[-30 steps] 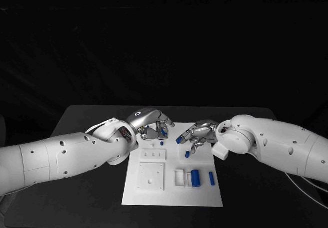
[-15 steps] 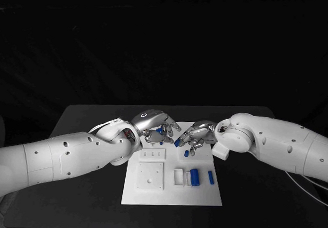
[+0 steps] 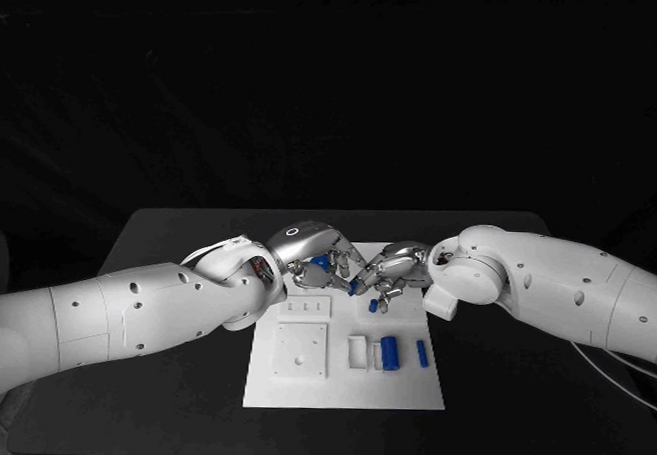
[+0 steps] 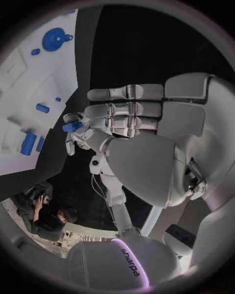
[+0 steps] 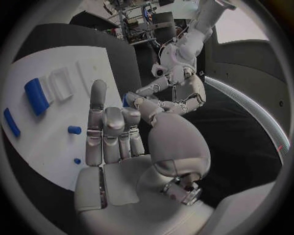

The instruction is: Assemble the parts on the task board

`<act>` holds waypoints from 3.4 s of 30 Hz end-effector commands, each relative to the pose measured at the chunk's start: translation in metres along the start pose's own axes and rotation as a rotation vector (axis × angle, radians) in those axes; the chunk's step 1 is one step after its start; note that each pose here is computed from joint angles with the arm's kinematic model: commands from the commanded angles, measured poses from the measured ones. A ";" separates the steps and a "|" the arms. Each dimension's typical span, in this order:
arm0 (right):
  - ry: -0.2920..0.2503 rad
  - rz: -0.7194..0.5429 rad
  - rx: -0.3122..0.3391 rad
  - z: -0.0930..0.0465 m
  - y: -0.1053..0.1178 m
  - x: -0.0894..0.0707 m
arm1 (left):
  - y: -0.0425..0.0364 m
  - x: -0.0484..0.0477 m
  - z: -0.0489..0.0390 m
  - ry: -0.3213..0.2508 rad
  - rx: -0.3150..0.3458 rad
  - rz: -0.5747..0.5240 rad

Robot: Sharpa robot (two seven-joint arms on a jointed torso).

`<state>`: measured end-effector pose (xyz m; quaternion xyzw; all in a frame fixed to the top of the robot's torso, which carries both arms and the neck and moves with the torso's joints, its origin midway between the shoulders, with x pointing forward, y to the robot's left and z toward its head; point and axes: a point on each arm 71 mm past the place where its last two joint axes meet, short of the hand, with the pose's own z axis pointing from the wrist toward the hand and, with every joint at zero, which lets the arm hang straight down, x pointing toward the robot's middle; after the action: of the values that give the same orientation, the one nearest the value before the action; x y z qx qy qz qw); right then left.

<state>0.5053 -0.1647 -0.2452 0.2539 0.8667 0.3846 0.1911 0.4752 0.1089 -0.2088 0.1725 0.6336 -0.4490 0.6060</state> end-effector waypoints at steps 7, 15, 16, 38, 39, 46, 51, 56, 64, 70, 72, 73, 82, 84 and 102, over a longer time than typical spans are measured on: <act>0.054 -0.011 -0.024 -0.001 0.001 0.004 | 0.0001 0.0033 -0.0001 0.057 0.008 -0.009; 0.080 0.014 -0.050 -0.001 0.004 0.007 | -0.0004 0.0054 0.0010 0.077 0.009 -0.014; 0.084 0.016 -0.053 -0.001 0.004 0.007 | -0.0004 0.0056 0.0011 0.077 0.009 -0.015; 0.092 0.057 -0.099 0.000 0.010 0.014 | -0.0002 0.0067 0.0017 0.081 0.003 -0.016; 0.093 0.057 -0.099 0.000 0.010 0.014 | 0.0000 0.0067 0.0016 0.080 0.002 -0.015; 0.104 0.061 -0.103 0.000 0.012 0.018 | 0.0007 0.0068 0.0012 0.084 -0.006 -0.007; 0.107 0.061 -0.103 0.000 0.012 0.019 | 0.0013 0.0070 0.0007 0.088 -0.010 0.006; 0.106 0.062 -0.101 -0.001 0.011 0.018 | 0.0025 0.0062 -0.0003 0.084 -0.015 0.017; 0.104 0.064 -0.096 -0.002 0.009 0.016 | 0.0057 0.0031 -0.0023 0.055 -0.028 0.032; 0.104 0.063 -0.091 -0.003 0.008 0.016 | 0.0072 0.0010 -0.0030 0.030 -0.036 0.033; 0.104 0.062 -0.091 -0.003 0.008 0.016 | 0.0075 0.0005 -0.0031 0.024 -0.038 0.031; 0.105 0.062 -0.090 -0.003 0.008 0.016 | 0.0076 0.0003 -0.0032 0.021 -0.039 0.030; 0.107 0.065 -0.093 -0.003 0.008 0.016 | 0.0094 -0.0020 -0.0041 -0.004 -0.051 0.028; 0.108 0.068 -0.093 -0.003 0.007 0.015 | 0.0101 -0.0026 -0.0045 -0.010 -0.055 0.027; 0.093 0.077 -0.096 -0.003 0.007 0.014 | 0.0119 -0.0048 -0.0060 -0.034 -0.064 0.011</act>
<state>0.4996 -0.1586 -0.2373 0.2714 0.8405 0.4382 0.1667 0.4749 0.1140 -0.2133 0.1757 0.6404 -0.4406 0.6040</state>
